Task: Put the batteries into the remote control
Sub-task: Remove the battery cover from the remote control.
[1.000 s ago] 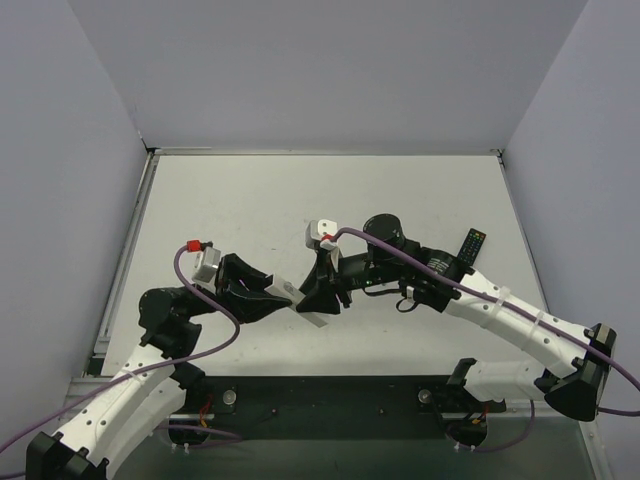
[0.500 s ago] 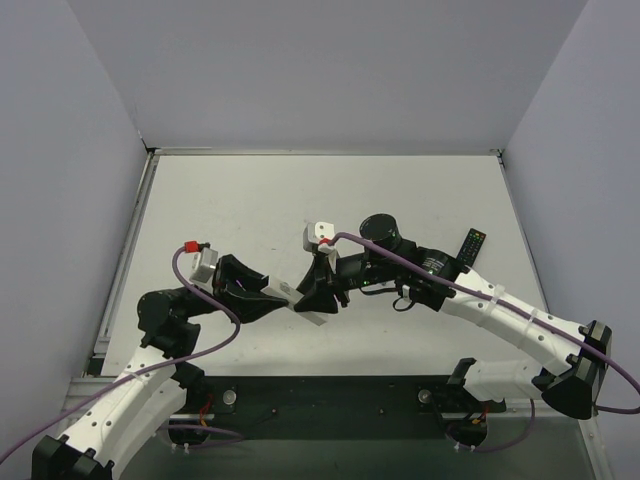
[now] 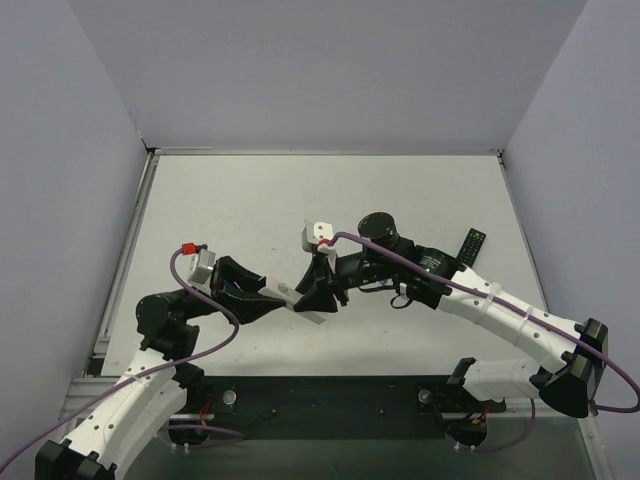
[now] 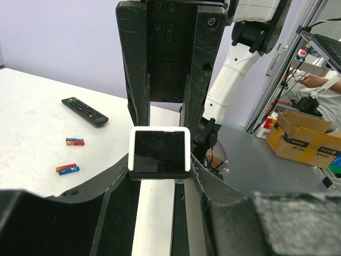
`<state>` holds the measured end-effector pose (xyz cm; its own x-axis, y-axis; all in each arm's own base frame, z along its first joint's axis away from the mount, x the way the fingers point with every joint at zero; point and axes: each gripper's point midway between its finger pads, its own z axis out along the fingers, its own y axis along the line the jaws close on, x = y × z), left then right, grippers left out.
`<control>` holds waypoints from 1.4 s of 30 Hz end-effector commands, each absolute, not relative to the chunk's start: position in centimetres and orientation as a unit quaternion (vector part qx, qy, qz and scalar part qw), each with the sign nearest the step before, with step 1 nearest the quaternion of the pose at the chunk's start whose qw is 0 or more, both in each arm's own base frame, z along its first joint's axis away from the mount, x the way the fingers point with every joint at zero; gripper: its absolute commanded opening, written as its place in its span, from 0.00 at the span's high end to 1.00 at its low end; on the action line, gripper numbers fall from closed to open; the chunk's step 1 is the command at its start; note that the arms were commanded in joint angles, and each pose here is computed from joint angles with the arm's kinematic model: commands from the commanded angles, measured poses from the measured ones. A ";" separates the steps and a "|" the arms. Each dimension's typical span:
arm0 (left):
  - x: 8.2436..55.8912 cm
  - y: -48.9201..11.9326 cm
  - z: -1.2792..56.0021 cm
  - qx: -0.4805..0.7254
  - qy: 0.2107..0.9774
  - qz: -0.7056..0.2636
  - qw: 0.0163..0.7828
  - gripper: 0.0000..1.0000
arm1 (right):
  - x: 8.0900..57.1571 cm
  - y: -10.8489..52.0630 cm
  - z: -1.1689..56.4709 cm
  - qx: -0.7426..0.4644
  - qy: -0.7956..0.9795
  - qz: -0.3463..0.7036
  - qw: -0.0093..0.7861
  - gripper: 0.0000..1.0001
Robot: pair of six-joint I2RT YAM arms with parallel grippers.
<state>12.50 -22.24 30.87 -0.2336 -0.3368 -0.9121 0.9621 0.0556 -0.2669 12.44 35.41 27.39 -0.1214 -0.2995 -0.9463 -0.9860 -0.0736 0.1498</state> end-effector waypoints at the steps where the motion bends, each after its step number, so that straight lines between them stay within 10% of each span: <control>1: 13.9 -19.8 36.2 0.264 0.426 -0.575 0.647 1.00 | 9.8 31.0 21.6 -0.559 0.649 0.463 0.229 0.94; 26: 14.7 -19.7 32.2 0.297 0.494 -0.511 0.638 1.00 | 16.8 29.0 25.4 -0.444 0.726 0.373 0.368 1.00; 42: 14.9 -18.8 30.4 0.318 0.540 -0.445 0.639 1.00 | 20.7 23.9 14.1 -0.302 0.869 0.262 0.292 1.00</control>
